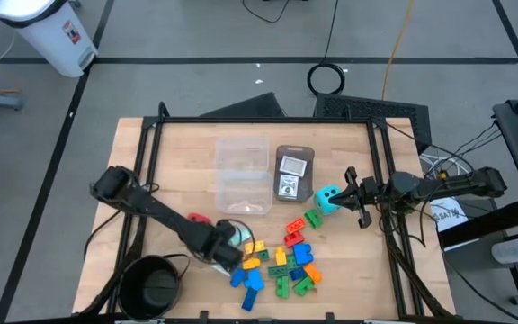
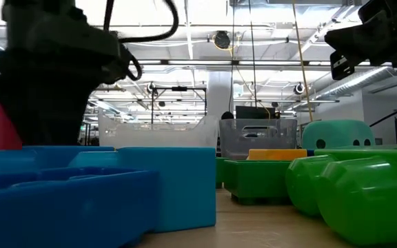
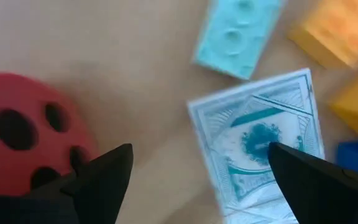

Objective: Pick & Place Toys
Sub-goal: Put the blue deck of cards into the black bin

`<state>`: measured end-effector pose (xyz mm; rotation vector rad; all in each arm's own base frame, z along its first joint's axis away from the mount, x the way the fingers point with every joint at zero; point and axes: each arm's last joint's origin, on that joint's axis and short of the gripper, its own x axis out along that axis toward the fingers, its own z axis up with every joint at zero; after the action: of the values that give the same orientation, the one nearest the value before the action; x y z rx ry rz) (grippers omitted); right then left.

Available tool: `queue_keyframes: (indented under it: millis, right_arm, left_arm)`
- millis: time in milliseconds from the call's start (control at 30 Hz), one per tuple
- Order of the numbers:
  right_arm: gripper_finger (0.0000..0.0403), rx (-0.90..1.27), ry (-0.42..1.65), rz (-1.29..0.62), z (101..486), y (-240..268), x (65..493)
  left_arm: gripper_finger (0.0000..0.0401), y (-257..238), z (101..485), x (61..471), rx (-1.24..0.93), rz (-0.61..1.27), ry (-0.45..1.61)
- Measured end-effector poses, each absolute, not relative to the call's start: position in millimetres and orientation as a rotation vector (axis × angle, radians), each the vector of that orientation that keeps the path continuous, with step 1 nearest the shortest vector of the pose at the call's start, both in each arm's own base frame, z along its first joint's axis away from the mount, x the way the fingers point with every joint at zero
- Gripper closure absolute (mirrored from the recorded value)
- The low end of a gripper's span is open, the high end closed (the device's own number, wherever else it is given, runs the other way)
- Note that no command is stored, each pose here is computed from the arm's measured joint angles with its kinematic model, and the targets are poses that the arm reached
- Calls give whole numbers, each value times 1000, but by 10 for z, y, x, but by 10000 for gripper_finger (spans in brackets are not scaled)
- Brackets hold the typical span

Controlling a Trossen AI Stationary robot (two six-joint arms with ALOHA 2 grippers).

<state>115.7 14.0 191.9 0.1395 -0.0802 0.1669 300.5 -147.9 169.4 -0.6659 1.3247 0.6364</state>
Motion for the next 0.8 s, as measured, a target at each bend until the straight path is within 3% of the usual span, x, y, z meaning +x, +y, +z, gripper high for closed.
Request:
queue_keyframes:
  millis: [200,500,800]
  right_arm:
    - [403,139,-79,167,1918,140,1157]
    - [403,139,-78,167,1917,140,1157]
    - [403,140,-78,167,1917,140,1157]
  left_arm:
    - [22,-1412,2055,2950,-776,660,1164]
    - [22,-1653,1655,3043,-834,699,1260]
    - [22,-1812,1587,3251,-751,754,1316]
